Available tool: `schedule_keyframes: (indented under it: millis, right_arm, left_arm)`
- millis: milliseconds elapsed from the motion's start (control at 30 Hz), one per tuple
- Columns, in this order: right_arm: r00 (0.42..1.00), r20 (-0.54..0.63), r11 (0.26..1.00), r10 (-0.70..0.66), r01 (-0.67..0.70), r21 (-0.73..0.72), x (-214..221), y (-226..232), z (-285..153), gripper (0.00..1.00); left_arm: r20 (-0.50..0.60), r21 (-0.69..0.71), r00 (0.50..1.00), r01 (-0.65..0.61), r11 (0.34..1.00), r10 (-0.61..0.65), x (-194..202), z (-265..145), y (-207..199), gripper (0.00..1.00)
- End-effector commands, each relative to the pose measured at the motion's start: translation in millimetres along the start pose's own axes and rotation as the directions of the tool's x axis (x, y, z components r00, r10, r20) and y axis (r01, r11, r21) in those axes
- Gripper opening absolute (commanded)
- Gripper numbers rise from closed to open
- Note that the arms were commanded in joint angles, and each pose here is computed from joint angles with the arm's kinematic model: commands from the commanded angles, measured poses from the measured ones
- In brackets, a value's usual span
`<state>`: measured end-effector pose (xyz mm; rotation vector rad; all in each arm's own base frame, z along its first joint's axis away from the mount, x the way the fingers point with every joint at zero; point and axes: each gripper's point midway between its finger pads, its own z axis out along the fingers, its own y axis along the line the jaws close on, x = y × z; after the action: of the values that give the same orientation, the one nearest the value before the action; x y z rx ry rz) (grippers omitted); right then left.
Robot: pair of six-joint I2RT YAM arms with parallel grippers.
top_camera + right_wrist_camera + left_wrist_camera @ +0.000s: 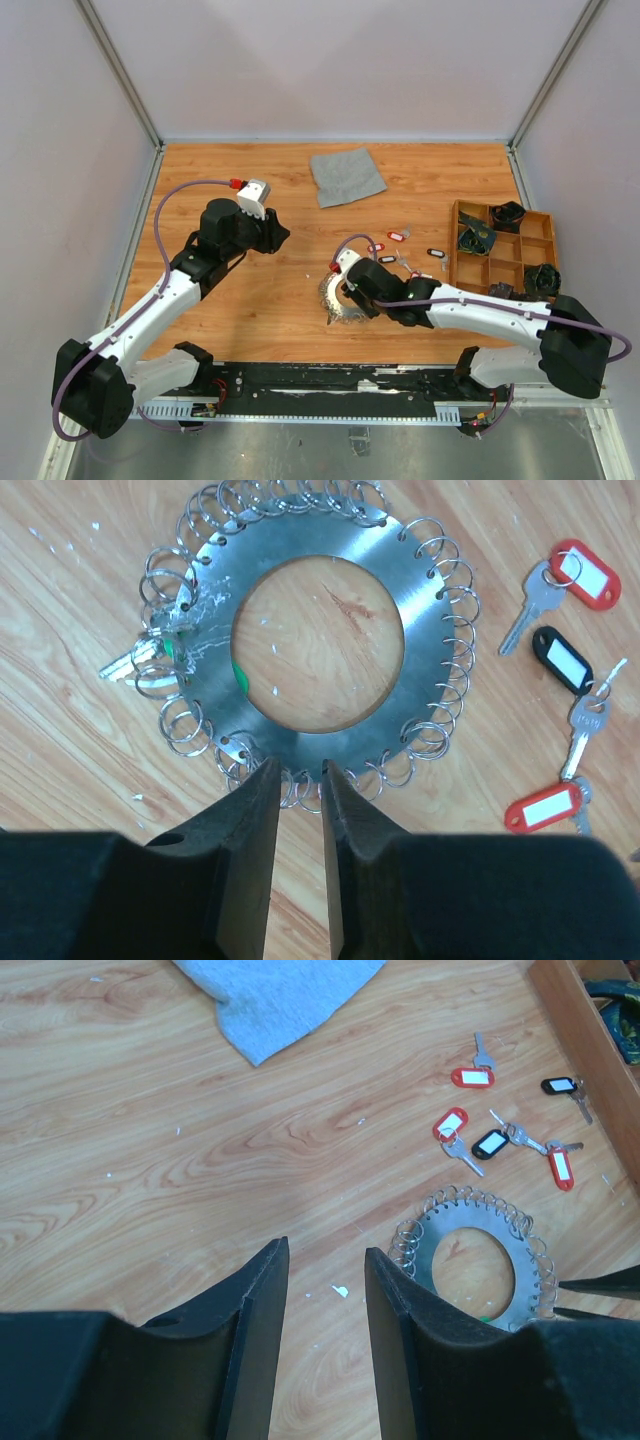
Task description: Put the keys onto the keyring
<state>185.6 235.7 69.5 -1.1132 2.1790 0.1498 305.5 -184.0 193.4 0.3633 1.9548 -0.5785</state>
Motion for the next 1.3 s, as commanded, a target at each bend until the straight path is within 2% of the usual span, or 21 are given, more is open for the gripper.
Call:
schedule_keyframes:
  millis: [0, 100, 200, 233, 400, 767, 1000, 1267]
  right_arm:
    - [0.966, 0.016, 0.965, 0.257, -0.256, -0.064, -12, 15, -7, 0.24]
    - [0.923, -0.008, 0.909, 0.384, -0.38, -0.172, -19, 40, -5, 0.25]
    - [0.862, -0.044, 0.841, 0.505, -0.503, -0.201, -16, 52, -3, 0.27]
    - [0.798, -0.056, 0.773, 0.6, -0.597, -0.217, -14, 58, -1, 0.25]
    - [0.707, -0.092, 0.69, 0.701, -0.706, -0.161, 1, 59, 5, 0.16]
    - [0.575, -0.118, 0.559, 0.81, -0.817, -0.143, 19, 56, 15, 0.15]
    - [0.521, -0.116, 0.506, 0.846, -0.851, -0.139, 24, 50, 20, 0.15]
    - [0.488, -0.115, 0.473, 0.866, -0.871, -0.135, 28, 47, 25, 0.15]
  left_arm:
    - [0.068, 0.001, 0.998, -0.017, 1.0, 0.017, -23, -4, -1, 0.42]
    - [0.069, 0.001, 0.997, -0.017, 1.0, 0.017, -24, -5, -1, 0.42]
    - [0.068, 0.001, 0.998, -0.016, 1.0, 0.016, -23, -5, -1, 0.42]
    - [0.07, 0.004, 0.997, -0.016, 1.0, 0.016, -23, -5, -2, 0.42]
    - [0.07, 0.005, 0.997, -0.016, 1.0, 0.016, -23, -5, -2, 0.42]
    - [0.069, 0.005, 0.997, -0.016, 1.0, 0.016, -23, -4, -2, 0.42]
    - [0.07, 0.005, 0.997, -0.017, 1.0, 0.017, -23, -4, -2, 0.42]
    - [0.069, 0.005, 0.997, -0.018, 1.0, 0.017, -23, -5, -2, 0.42]
